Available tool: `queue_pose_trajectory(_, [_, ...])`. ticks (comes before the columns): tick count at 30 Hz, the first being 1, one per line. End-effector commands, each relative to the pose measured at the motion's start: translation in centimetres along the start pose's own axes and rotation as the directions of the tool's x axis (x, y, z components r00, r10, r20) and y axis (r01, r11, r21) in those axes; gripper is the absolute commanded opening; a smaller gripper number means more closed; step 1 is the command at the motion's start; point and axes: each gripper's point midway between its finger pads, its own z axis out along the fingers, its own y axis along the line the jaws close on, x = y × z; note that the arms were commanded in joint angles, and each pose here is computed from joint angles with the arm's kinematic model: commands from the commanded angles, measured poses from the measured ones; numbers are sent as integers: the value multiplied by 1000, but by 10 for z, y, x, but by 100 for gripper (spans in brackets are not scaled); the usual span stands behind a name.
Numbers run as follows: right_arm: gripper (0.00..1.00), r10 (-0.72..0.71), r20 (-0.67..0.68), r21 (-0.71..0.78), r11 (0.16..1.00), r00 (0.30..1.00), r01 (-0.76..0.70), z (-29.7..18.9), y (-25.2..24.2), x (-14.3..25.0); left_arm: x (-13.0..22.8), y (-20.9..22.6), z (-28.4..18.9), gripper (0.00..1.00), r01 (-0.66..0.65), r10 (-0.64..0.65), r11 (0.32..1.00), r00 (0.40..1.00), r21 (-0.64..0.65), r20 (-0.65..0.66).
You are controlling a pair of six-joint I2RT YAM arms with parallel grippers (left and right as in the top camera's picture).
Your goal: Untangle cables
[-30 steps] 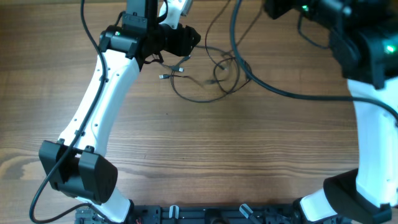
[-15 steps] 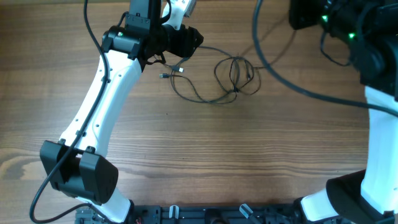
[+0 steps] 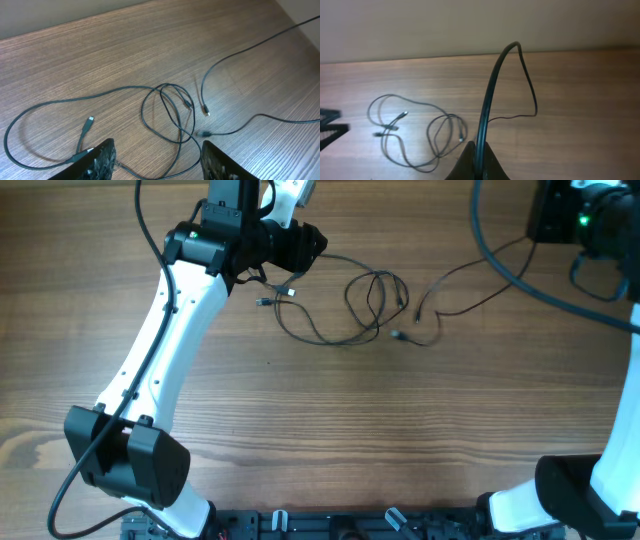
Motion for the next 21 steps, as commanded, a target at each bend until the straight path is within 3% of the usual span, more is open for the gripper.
queue_pose_trajectory(1, [4, 69, -2, 108, 992, 998, -69, 10, -30, -3, 1, -5, 1, 56, -2, 2, 1000, 1000, 17, -2])
queue_pose_trajectory(21, [4, 409, -1, 389, 841, 913, -377, 39, -195, 24, 1, -4, 1, 56, -24, 24, 1000, 1000, 16, -3])
